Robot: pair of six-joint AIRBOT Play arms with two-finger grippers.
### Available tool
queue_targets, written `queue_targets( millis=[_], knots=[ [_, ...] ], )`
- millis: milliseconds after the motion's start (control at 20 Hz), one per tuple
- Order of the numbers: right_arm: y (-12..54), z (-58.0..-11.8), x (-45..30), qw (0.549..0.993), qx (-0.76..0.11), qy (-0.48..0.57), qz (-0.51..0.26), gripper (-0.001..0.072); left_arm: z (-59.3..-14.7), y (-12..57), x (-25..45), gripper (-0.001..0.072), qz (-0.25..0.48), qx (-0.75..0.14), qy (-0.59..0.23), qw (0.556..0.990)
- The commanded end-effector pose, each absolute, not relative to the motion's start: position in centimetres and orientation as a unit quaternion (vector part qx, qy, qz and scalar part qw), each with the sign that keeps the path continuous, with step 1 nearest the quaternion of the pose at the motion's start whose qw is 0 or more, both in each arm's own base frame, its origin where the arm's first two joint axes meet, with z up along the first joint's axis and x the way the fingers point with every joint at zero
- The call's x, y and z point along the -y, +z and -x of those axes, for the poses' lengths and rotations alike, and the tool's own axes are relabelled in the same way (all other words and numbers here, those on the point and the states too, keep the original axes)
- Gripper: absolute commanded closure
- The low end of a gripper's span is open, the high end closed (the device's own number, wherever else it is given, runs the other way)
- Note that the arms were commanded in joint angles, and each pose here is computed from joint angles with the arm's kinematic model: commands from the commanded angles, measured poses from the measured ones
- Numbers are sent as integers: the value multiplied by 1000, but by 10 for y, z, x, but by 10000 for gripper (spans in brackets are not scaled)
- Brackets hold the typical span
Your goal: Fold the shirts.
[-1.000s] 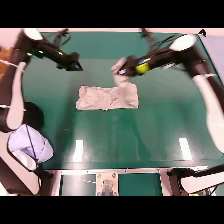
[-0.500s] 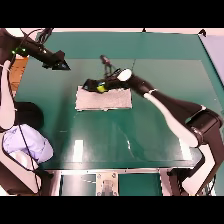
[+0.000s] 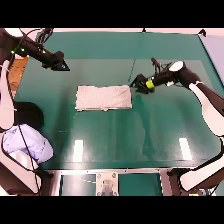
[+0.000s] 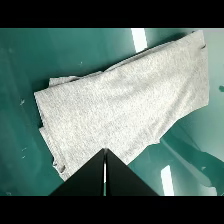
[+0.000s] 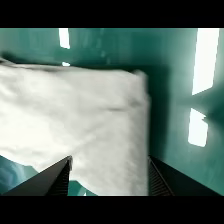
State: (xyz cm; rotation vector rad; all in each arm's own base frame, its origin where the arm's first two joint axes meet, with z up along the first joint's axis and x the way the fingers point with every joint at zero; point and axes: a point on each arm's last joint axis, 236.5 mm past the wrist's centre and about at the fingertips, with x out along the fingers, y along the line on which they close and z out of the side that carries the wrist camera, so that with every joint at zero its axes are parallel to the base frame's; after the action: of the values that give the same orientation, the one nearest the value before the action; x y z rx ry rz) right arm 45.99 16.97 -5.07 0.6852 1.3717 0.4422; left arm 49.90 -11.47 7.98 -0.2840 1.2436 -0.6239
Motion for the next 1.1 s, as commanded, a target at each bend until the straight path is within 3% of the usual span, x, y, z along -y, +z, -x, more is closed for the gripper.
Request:
queue_targets(
  millis=[0,200,250,300,350,500,700,850,1050],
  knots=[
    [-92,-437,-175,666,-638,193,-337,156,-501,79,113,687,128,-569,-283,761],
    [-91,-443,-233,650,-625,243,-357,161,-502,75,106,687,117,-574,-269,764],
    [-86,-447,-241,656,-620,252,-351,301,-502,71,100,687,112,-579,-257,766],
    [-79,-452,-245,663,-612,259,-346,609,-503,67,94,687,104,-584,-244,768],
    [-70,-460,-246,670,-602,264,-344,688,-503,63,86,687,99,-589,-227,769],
    [-35,-491,-213,705,-560,257,-352,703,-504,57,73,687,81,-598,-202,772],
    [16,-506,-79,754,-518,167,-368,703,-503,56,72,688,79,-600,-200,771],
    [49,-479,44,784,-494,62,-371,703,-503,56,72,687,79,-599,-200,771],
    [62,-394,194,788,-465,-112,-387,703,-503,56,72,687,79,-599,-200,771]
  ],
)
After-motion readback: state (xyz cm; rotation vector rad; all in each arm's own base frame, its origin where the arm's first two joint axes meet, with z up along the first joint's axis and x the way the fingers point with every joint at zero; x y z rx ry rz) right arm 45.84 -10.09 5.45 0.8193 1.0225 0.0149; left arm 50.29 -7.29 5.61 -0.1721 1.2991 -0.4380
